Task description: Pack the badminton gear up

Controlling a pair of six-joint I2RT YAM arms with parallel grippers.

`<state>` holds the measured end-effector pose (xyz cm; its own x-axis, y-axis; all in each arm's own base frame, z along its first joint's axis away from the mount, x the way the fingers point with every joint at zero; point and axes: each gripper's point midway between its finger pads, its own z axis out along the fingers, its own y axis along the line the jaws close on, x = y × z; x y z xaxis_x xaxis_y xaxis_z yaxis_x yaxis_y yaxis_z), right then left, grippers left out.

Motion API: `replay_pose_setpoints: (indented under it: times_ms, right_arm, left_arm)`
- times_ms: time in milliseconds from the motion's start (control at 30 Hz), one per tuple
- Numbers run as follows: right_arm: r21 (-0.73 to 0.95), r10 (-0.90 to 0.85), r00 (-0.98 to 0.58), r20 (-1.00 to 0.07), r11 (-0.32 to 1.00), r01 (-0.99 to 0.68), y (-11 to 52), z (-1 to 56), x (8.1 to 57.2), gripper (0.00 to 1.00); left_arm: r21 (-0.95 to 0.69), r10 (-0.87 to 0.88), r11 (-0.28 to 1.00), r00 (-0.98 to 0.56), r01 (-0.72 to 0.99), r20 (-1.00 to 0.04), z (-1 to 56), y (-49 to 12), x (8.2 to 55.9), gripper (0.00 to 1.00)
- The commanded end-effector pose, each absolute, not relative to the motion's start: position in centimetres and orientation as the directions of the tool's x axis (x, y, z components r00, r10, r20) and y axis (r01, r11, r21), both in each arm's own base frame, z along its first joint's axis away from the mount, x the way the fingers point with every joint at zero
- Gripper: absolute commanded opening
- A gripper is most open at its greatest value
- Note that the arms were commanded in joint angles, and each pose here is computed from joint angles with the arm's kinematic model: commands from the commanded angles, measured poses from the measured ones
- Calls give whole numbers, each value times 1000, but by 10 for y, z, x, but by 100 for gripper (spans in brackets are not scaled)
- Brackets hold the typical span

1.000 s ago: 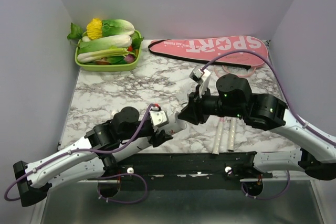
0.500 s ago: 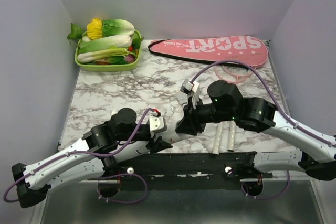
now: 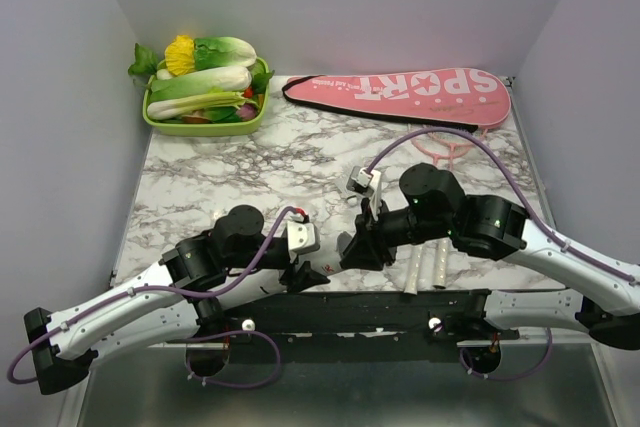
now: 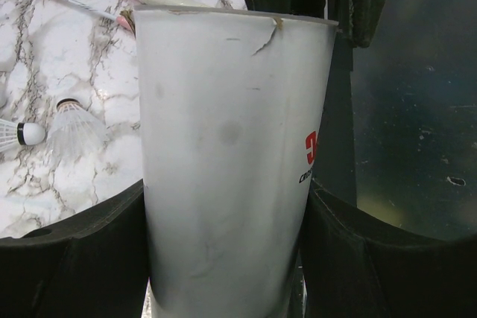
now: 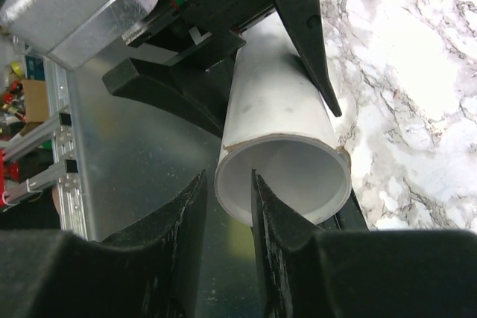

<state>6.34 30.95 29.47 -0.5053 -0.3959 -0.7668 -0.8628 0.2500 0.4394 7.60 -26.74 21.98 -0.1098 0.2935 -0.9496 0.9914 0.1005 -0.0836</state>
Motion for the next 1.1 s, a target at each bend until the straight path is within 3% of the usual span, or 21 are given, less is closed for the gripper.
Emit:
replay_pose_setpoints:
  times_ms: [0, 333, 500, 833, 900, 1000, 1067]
  right_arm:
    - [447, -415, -494, -764, 211, -869, 307, 289, 54, 34]
    - [446, -405, -487, -774, 198, -873, 306, 291, 53, 6]
    - [450, -391, -471, -791, 149, -880, 304, 294, 45, 1]
    - [411, -338, -414, -845, 83, -908, 278, 313, 31, 1]
    - [403, -331, -411, -850, 96, -910, 277, 313, 33, 1]
    - [368, -304, -423, -854, 223, -903, 276, 312, 55, 1]
    - [321, -277, -450, -849, 406, -856, 270, 310, 86, 1]
  left_arm:
    - [-101, 283, 118, -131, 988, -950, 223, -266, 76, 0]
    - [-113, 296, 105, -139, 988, -945, 219, -267, 74, 0]
    - [-131, 289, 80, -148, 988, -946, 219, -270, 70, 0]
    - [-144, 312, 54, -154, 988, -937, 213, -271, 66, 0]
    - [-140, 306, 53, -150, 989, -940, 215, -270, 66, 0]
    - [-137, 303, 51, -146, 989, -942, 216, -270, 65, 0]
    - [-135, 301, 54, -145, 989, -942, 216, -270, 65, 0]
